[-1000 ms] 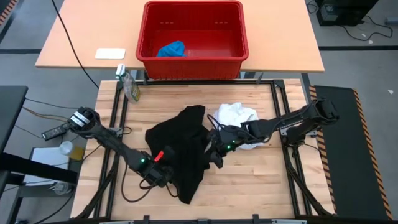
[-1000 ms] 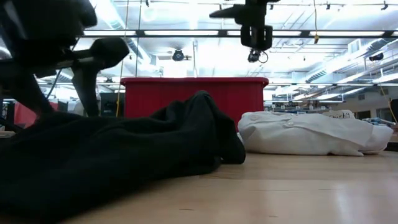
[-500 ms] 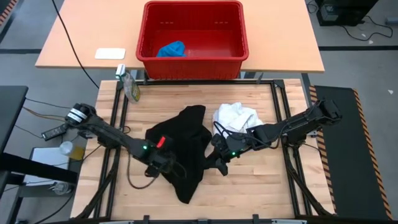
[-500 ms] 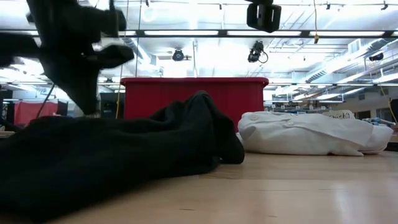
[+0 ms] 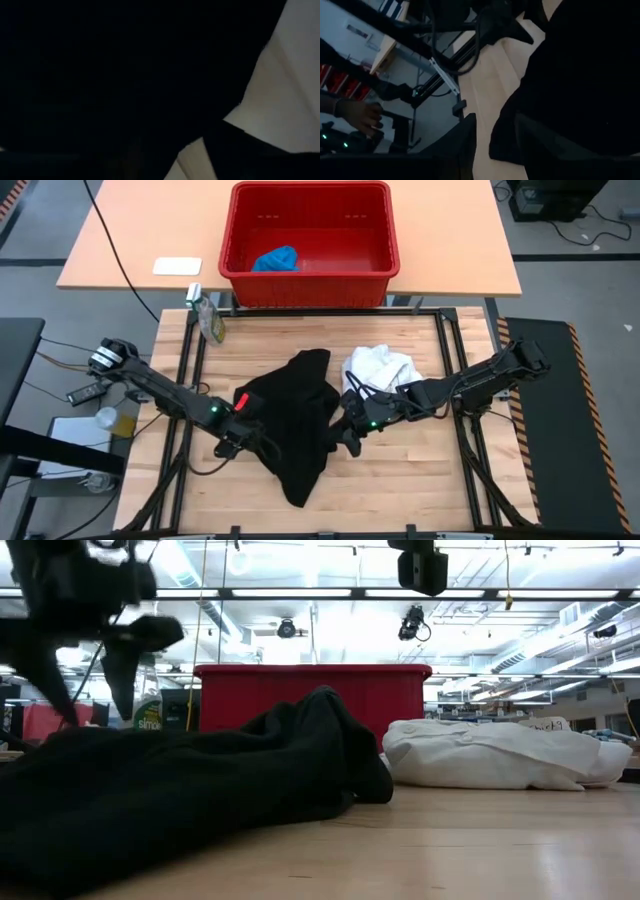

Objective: Fold laundry
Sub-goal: Fold the black shirt

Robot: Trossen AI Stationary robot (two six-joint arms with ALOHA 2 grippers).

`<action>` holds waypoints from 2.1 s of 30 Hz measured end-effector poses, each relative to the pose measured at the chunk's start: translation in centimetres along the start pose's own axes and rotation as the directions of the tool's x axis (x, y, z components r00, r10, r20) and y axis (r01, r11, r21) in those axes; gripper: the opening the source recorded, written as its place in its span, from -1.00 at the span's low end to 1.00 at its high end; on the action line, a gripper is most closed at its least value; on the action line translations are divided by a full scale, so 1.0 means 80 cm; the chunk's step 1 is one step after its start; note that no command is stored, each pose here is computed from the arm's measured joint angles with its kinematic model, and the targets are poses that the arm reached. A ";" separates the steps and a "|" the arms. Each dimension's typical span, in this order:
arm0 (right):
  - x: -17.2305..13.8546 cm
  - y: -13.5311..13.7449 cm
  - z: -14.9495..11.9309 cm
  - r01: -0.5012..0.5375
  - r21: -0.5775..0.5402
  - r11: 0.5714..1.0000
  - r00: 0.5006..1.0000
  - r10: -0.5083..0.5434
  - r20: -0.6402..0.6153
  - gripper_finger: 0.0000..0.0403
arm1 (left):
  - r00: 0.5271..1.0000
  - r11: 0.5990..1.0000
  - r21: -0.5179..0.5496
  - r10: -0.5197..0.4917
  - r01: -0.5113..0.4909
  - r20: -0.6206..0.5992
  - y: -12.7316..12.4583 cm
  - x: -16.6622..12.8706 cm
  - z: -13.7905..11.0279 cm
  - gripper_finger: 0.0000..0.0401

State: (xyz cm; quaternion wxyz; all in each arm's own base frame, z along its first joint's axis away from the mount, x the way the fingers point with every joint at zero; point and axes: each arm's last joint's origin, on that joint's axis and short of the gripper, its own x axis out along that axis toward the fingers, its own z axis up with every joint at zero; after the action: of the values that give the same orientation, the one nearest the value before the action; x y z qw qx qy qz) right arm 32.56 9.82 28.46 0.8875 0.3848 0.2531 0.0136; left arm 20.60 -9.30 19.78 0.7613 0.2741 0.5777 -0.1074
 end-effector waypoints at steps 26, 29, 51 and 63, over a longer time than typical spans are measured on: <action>-0.012 0.018 0.020 0.132 -0.176 0.976 0.990 -0.119 0.078 -0.36 | 0.968 0.932 -0.341 0.190 -0.125 0.164 0.096 -0.053 0.013 -0.98; -0.019 0.024 0.031 0.221 -0.294 0.930 0.973 -0.192 0.124 -0.37 | 0.938 0.843 -0.538 0.201 -0.017 0.284 0.136 -0.087 0.020 -0.98; -0.012 0.017 0.110 0.472 -0.393 0.789 0.880 -0.398 0.258 -0.32 | 0.637 0.298 -0.781 0.456 0.549 0.622 0.251 -0.160 0.017 -0.97; -0.001 -0.017 0.073 0.465 -0.109 0.879 0.885 -0.462 0.054 0.42 | 0.588 0.304 -0.779 0.522 0.549 0.618 0.256 -0.166 0.020 -0.97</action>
State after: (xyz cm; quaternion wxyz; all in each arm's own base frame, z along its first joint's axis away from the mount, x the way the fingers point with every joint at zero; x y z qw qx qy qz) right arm 34.96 4.94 30.92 0.8896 0.2598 0.3247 -0.1889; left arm 27.58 4.72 38.55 0.9312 -0.3207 0.1066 0.1368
